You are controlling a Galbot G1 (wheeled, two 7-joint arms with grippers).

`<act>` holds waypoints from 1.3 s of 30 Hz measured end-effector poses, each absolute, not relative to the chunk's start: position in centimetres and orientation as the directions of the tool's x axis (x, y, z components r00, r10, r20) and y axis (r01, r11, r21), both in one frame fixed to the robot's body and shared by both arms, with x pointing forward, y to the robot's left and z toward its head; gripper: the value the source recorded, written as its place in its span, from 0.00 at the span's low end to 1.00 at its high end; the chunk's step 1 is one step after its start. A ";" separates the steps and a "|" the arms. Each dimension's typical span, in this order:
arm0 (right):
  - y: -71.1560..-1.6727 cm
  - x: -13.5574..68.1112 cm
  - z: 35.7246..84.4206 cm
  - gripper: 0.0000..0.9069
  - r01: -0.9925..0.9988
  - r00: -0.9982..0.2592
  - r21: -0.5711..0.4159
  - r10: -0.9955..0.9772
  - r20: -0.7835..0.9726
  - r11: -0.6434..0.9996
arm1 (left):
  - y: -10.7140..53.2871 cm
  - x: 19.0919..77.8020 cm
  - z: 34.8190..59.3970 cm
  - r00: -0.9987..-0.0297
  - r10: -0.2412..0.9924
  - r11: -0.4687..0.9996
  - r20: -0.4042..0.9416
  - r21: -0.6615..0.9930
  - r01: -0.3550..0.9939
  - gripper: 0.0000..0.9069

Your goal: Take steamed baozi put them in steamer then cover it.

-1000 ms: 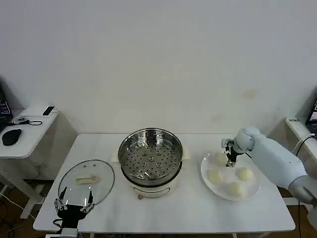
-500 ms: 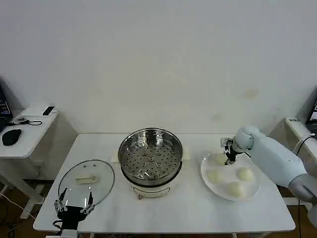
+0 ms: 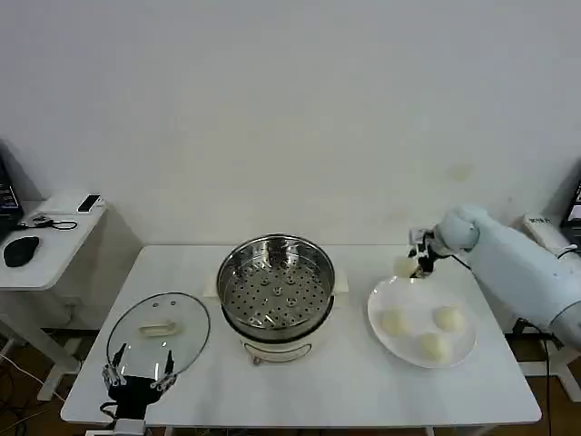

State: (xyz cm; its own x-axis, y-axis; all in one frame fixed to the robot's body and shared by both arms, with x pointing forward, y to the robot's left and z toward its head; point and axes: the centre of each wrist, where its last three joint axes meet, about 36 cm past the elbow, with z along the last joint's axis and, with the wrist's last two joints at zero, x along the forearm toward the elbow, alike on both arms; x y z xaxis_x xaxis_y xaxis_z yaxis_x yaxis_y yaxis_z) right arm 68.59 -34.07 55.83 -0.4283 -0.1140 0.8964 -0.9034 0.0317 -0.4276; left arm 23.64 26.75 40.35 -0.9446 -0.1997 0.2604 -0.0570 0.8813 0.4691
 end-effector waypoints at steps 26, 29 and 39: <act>-12.1 68.9 66.0 0.68 -0.770 -0.370 -0.515 -0.393 0.842 -0.377 | 27.2 24.1 41.2 -0.951 -0.189 0.888 0.246 0.456 -0.058 1.00; -9.7 68.6 65.0 0.68 -0.744 -0.335 -0.496 -0.393 0.856 -0.448 | 27.1 24.0 41.2 -0.950 -0.188 0.890 0.248 0.452 -0.058 1.00; -5.2 68.6 61.1 0.68 -0.615 -0.288 -0.459 -0.358 0.888 -0.641 | 27.4 23.9 41.4 -0.948 -0.202 0.889 0.245 0.453 -0.073 1.00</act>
State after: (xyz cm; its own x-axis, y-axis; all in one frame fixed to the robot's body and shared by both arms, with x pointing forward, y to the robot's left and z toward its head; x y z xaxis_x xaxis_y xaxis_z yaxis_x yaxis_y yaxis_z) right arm 68.61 -5.19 61.14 -0.2883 -0.3584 0.8879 -0.6153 -0.6412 -0.4586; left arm 23.87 27.42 41.39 -0.9482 -0.2024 0.2447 -0.0728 0.8887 0.4527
